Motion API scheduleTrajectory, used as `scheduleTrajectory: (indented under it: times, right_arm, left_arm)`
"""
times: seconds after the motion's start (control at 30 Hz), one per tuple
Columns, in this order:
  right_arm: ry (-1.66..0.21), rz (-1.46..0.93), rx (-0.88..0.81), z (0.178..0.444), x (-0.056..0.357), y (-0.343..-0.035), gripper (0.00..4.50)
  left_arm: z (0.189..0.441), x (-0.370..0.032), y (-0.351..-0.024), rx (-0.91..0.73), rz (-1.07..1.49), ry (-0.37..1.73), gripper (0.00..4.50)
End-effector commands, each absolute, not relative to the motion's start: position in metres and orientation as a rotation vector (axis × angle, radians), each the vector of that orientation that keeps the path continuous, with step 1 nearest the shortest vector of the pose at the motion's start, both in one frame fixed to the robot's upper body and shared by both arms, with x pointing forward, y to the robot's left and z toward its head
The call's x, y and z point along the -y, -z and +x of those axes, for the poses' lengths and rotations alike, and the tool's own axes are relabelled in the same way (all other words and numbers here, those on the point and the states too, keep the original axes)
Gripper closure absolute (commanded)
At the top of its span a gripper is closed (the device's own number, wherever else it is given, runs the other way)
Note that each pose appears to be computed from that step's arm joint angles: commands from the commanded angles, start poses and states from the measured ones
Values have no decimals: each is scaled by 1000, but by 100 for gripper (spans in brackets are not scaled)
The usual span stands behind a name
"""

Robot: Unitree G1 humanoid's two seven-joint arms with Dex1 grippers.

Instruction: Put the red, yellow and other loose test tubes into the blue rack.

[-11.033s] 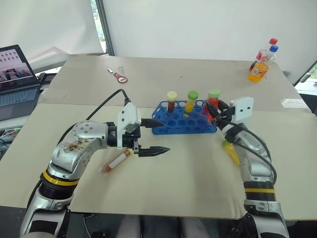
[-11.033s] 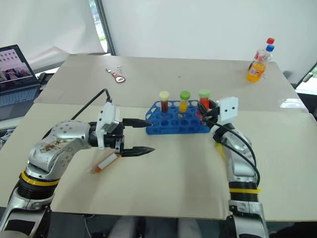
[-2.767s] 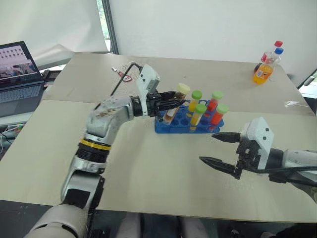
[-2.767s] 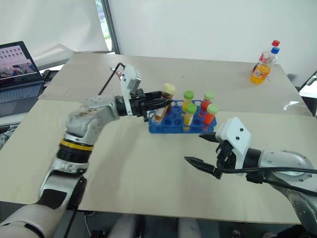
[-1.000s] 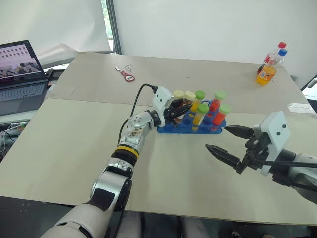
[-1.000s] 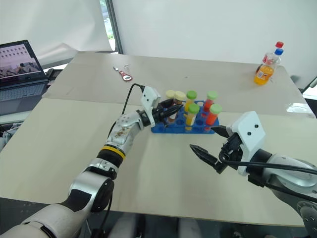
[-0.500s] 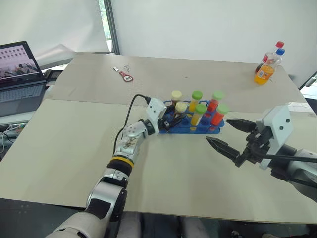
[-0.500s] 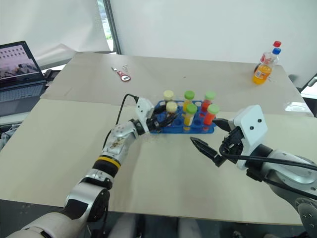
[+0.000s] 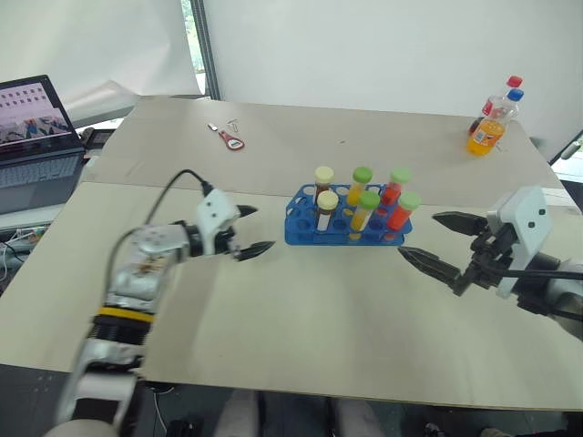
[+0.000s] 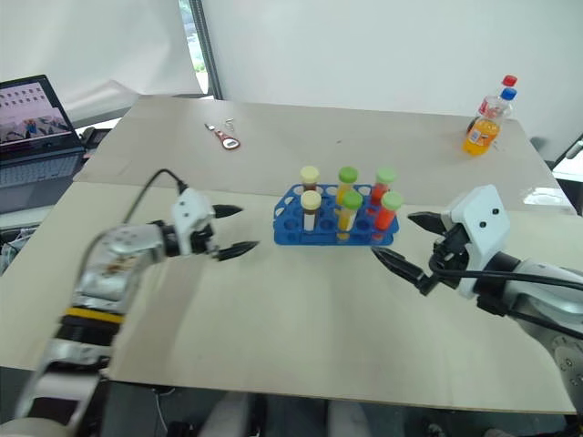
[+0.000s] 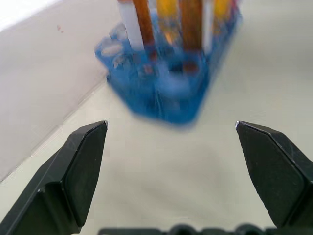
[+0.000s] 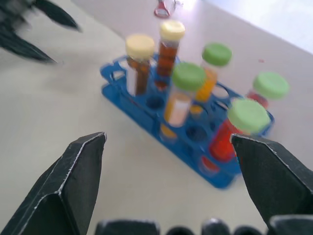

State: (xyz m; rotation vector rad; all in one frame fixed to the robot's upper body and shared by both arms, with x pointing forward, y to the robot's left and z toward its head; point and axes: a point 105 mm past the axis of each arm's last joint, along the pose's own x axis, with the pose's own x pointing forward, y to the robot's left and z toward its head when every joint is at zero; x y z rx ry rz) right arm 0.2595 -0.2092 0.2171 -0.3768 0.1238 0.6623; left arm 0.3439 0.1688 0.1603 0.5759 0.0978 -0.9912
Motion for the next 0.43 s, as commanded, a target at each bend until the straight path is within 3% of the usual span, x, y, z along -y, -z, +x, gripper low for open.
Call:
scheduleTrajectory:
  times: [0.03, 0.17, 0.43]
  right_arm:
    - [-704, -454, -90, 256, 222, -235, 0]
    - [-731, -468, -111, 257, 232, -238, 0]
    - [-722, -504, -112, 263, 239, -238, 0]
  left_arm:
    - [335, -183, -178, -107, 668, 980, 3]
    - [331, -201, -187, -140, 624, 925, 3]
    - [322, -195, -184, -157, 545, 943, 3]
